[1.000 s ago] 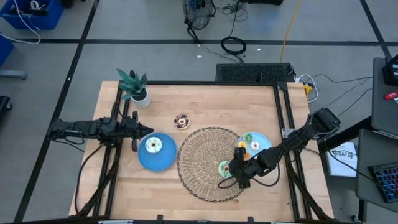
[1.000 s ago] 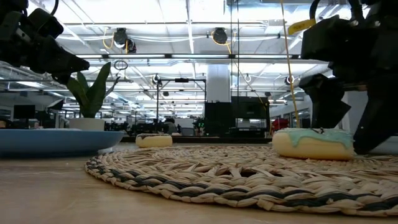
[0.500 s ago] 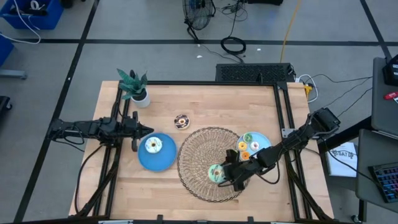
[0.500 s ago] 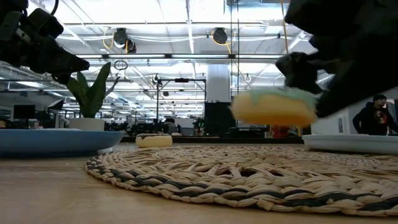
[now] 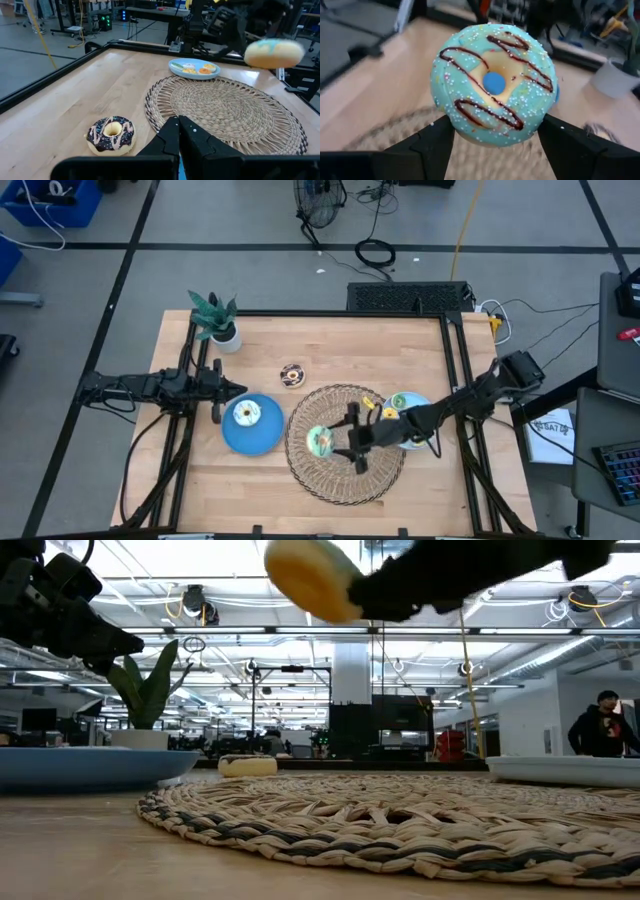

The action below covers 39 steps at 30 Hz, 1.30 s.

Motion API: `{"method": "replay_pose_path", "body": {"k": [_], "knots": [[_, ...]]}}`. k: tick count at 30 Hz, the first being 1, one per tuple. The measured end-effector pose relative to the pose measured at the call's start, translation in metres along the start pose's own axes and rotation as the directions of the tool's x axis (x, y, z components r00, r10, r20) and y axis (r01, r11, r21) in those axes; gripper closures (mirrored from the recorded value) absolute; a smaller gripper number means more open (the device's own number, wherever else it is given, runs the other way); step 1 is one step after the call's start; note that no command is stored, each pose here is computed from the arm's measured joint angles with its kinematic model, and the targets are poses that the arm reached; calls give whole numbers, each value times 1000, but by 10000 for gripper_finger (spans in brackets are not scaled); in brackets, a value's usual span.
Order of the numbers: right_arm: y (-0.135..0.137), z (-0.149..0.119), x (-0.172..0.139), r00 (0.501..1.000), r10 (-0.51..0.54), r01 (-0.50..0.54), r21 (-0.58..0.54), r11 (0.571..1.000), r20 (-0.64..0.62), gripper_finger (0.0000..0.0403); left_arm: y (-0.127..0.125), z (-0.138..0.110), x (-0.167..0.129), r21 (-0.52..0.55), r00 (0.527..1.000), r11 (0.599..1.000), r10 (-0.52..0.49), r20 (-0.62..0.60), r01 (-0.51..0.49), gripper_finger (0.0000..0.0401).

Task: Pick & Place donuts
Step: Put the large green donut on the blue plate

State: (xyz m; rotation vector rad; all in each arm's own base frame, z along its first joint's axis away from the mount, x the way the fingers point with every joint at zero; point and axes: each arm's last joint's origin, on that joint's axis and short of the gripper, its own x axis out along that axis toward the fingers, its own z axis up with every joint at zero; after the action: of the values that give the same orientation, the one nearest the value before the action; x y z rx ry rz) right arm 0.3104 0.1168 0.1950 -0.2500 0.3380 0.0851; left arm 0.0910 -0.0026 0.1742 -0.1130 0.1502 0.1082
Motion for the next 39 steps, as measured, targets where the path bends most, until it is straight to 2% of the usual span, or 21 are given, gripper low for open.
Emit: {"method": "replay_pose_path", "body": {"k": [3, 6, 10, 14, 18, 22, 29, 34, 39], "knots": [[-15, 6, 5, 999, 19, -20, 30, 999, 39, 138, 0, 0, 0, 0, 1000, 1000, 0, 0, 0, 393], [-31, 16, 11, 998, -9, 6, 48, 999, 55, 138, 0, 0, 0, 0, 1000, 1000, 0, 0, 0, 393], [-47, 32, 26, 998, -41, 41, -1, 999, 51, 138, 0, 0, 0, 0, 1000, 1000, 0, 0, 0, 393], [-58, 50, 52, 999, 21, -19, -38, 999, 48, 138, 0, 0, 0, 0, 1000, 1000, 0, 0, 0, 393], [-63, 59, 86, 998, 62, -64, -113, 992, -23, 138, 0, 0, 0, 0, 1000, 1000, 0, 0, 0, 393], [-68, 52, 116, 993, 58, -74, -157, 985, -102, 138, 0, 0, 0, -1, 1000, 1000, 0, 3, 0, 393], [-67, 15, 147, 982, 149, -161, -91, 983, -119, 138, 0, 0, 0, 0, 1000, 1000, -1, 3, 1, 393], [-71, 1, 159, 985, 146, -153, -71, 986, -96, 138, 0, 0, 0, 0, 1000, 1000, -1, 3, 1, 393], [-81, -2, 162, 990, 121, -126, -65, 990, -76, 138, 0, 0, 0, 0, 1000, 1000, -1, 3, 1, 393]]}}
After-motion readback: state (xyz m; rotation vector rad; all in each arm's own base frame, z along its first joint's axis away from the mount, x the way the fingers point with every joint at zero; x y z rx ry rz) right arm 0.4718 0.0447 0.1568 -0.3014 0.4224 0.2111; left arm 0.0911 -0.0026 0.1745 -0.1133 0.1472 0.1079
